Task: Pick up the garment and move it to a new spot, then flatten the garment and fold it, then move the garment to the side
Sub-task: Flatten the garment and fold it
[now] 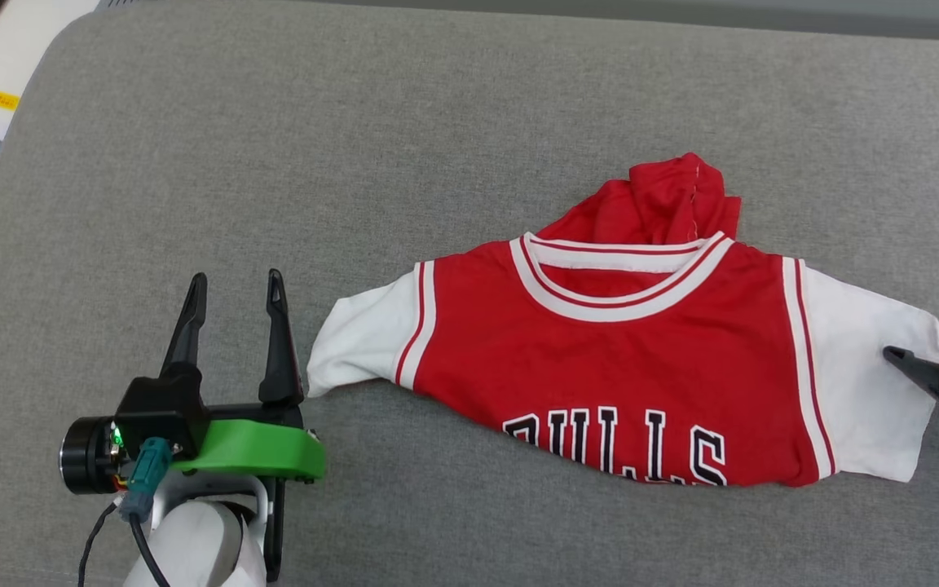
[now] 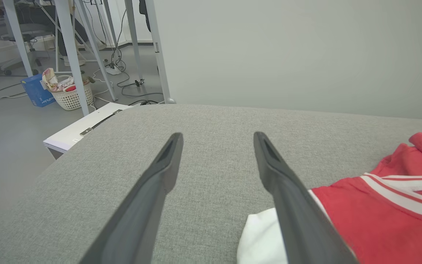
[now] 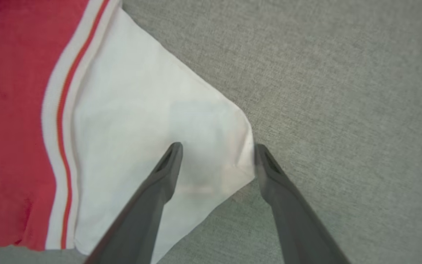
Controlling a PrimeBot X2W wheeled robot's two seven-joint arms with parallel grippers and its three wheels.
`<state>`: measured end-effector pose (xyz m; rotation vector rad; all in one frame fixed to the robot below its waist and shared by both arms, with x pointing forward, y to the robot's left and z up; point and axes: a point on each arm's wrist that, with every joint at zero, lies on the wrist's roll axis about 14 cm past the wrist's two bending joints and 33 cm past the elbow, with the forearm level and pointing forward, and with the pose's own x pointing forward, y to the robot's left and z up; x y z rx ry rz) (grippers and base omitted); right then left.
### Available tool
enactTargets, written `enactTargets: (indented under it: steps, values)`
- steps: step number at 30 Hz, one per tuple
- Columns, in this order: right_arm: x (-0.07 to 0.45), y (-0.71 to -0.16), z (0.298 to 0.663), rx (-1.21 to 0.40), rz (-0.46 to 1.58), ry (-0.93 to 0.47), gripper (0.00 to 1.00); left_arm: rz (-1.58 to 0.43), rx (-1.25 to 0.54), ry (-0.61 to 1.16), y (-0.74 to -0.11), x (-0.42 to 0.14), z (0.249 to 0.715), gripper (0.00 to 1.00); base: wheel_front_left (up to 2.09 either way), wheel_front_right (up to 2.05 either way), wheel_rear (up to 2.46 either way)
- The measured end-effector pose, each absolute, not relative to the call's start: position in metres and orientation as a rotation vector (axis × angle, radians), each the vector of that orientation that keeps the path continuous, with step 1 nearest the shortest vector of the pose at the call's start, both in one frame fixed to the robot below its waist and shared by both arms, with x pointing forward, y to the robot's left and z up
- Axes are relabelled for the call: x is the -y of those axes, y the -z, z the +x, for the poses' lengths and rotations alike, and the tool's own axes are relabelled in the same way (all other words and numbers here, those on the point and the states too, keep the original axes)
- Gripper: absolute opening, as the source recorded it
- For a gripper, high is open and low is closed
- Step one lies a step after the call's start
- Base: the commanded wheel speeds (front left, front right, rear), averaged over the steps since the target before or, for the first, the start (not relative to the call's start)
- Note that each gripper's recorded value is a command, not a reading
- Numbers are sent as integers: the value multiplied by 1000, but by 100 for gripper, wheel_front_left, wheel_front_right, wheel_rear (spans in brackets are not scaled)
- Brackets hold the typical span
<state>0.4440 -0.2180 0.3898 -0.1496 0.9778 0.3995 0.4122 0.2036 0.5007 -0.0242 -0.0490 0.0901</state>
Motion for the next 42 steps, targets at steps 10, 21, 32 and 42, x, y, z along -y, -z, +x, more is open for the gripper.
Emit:
enactTargets:
  steps: [10,21,32,42]
  values:
    - [211,-368,455,-939,-167,-421,0,-11,27,-109,-487,-213,416,100,0,0,0]
    - [235,-472,533,-468,-71,-305,0,-13,62,-82,-497,-209,417,100,0,0,0]
    - [267,-434,525,-530,-20,-190,100,-9,45,-104,-490,-217,415,100,0,0,0]
    - [243,-539,528,-230,42,-303,100,-14,79,-113,-504,-220,401,100,0,0,0]
